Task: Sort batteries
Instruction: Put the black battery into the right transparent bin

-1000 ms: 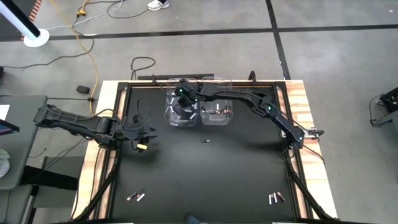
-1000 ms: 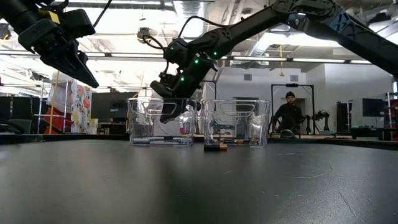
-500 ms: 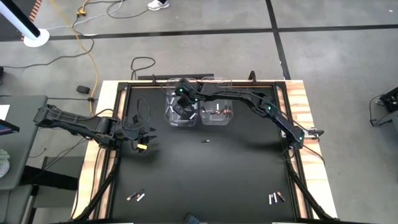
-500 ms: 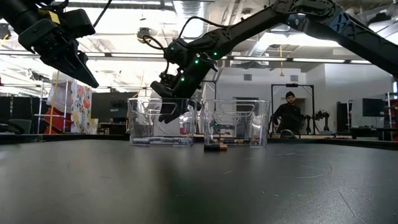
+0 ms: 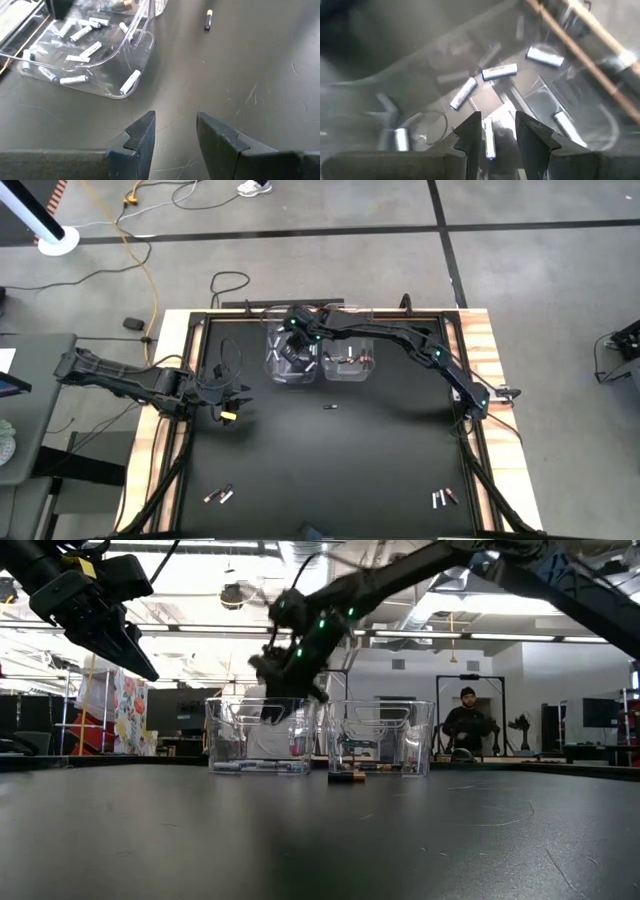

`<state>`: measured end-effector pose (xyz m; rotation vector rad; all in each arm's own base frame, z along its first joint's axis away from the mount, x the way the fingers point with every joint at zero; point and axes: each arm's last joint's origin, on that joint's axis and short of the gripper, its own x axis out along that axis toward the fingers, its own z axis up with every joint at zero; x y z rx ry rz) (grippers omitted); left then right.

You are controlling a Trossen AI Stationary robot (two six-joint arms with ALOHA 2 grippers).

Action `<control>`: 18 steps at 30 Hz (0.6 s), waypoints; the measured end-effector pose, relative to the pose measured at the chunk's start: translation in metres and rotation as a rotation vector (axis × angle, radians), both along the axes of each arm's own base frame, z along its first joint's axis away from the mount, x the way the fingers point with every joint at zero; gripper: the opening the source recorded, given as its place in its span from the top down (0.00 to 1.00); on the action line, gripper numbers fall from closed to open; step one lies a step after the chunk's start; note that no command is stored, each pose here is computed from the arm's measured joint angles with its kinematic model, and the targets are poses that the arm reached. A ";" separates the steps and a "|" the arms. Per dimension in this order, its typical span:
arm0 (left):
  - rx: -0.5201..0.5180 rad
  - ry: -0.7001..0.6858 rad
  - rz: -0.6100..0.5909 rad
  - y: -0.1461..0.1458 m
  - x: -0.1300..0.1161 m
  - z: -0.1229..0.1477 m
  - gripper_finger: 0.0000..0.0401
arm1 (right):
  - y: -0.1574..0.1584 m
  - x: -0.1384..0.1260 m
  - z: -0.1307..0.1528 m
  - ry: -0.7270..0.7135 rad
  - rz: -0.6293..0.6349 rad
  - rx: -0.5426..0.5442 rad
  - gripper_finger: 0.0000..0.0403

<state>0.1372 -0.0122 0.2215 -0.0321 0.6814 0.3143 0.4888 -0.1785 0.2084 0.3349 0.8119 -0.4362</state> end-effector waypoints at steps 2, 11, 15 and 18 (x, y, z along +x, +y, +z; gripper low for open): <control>0.000 -0.001 0.000 0.000 0.000 0.000 0.65 | 0.001 -0.004 0.017 -0.027 0.000 -0.010 0.66; 0.000 0.000 0.000 0.000 0.000 0.000 0.65 | 0.017 -0.047 0.109 -0.099 -0.001 -0.036 0.66; 0.000 0.000 0.000 0.000 0.000 0.000 0.65 | 0.033 -0.070 0.134 -0.058 0.013 -0.020 0.66; 0.000 0.000 0.000 0.000 0.000 0.000 0.65 | 0.051 -0.083 0.142 -0.041 0.040 -0.008 0.66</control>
